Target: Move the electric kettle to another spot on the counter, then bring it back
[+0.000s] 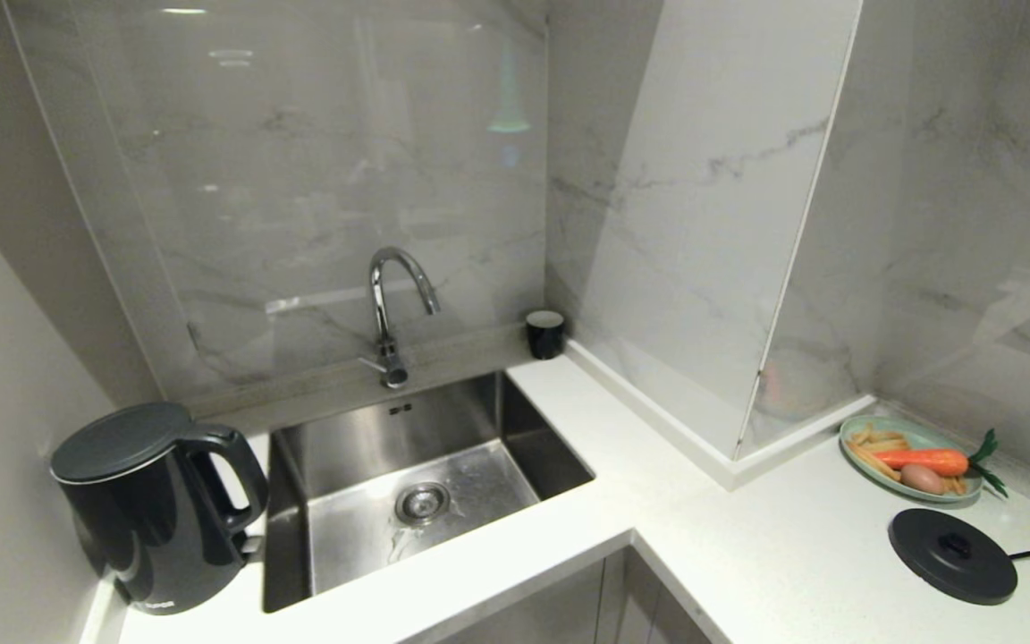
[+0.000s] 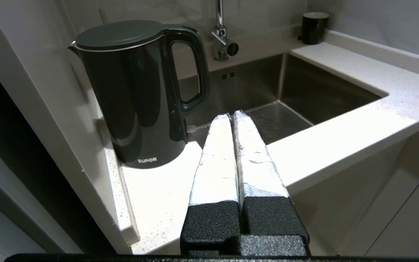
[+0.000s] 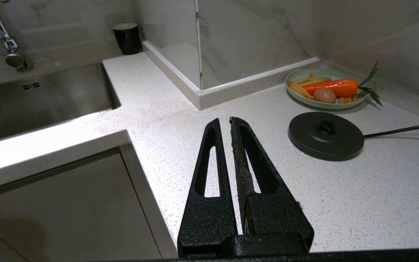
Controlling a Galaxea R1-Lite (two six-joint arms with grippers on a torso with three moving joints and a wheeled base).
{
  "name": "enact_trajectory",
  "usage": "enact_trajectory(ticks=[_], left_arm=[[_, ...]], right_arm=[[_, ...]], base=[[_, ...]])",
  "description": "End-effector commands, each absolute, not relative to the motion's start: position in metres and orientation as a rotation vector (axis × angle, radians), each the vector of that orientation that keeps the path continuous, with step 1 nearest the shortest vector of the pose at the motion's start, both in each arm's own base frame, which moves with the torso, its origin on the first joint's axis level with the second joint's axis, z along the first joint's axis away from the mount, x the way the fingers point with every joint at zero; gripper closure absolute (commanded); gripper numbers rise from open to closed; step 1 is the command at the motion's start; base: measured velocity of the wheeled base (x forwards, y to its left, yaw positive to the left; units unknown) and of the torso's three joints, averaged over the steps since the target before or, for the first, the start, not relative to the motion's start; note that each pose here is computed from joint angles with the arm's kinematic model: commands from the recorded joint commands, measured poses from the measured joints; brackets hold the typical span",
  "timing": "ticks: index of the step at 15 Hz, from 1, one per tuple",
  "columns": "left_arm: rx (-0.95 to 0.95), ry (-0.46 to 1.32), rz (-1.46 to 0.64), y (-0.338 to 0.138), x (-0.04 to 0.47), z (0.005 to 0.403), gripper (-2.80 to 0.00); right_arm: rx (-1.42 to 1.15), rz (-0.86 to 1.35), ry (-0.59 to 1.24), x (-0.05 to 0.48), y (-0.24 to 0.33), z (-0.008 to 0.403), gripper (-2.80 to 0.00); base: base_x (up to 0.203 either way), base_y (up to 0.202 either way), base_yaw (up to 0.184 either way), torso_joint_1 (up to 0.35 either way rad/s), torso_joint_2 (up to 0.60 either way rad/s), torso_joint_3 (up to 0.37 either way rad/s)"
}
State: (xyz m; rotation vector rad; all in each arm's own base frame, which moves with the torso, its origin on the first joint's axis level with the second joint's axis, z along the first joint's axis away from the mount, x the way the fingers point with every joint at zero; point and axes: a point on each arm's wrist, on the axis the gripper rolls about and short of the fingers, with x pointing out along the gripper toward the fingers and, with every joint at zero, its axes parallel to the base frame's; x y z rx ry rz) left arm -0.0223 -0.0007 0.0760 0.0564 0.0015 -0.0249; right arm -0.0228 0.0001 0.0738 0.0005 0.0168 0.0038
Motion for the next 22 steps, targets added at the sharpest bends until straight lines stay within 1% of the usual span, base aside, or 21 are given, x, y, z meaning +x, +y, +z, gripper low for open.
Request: enact_trajectory(ticks=[1,22], left_arm=[[0.054,-0.001,-0.023,-0.0007,-0.0225,0.0747,0.00],[0.057,-0.001,-0.028,-0.0008,-0.0226,0.0749,0.00]], right_arm=[[0.000,0.003,0.017,-0.0228,0.0001,0.0738,0.00],[0.000,0.005,0.018,-0.0228,0.0001,0.0736,0.00]], base=[[0.000,0.000,0.000,0.000,0.00,0.000],[0.000,0.000,0.000,0.000,0.00,0.000]])
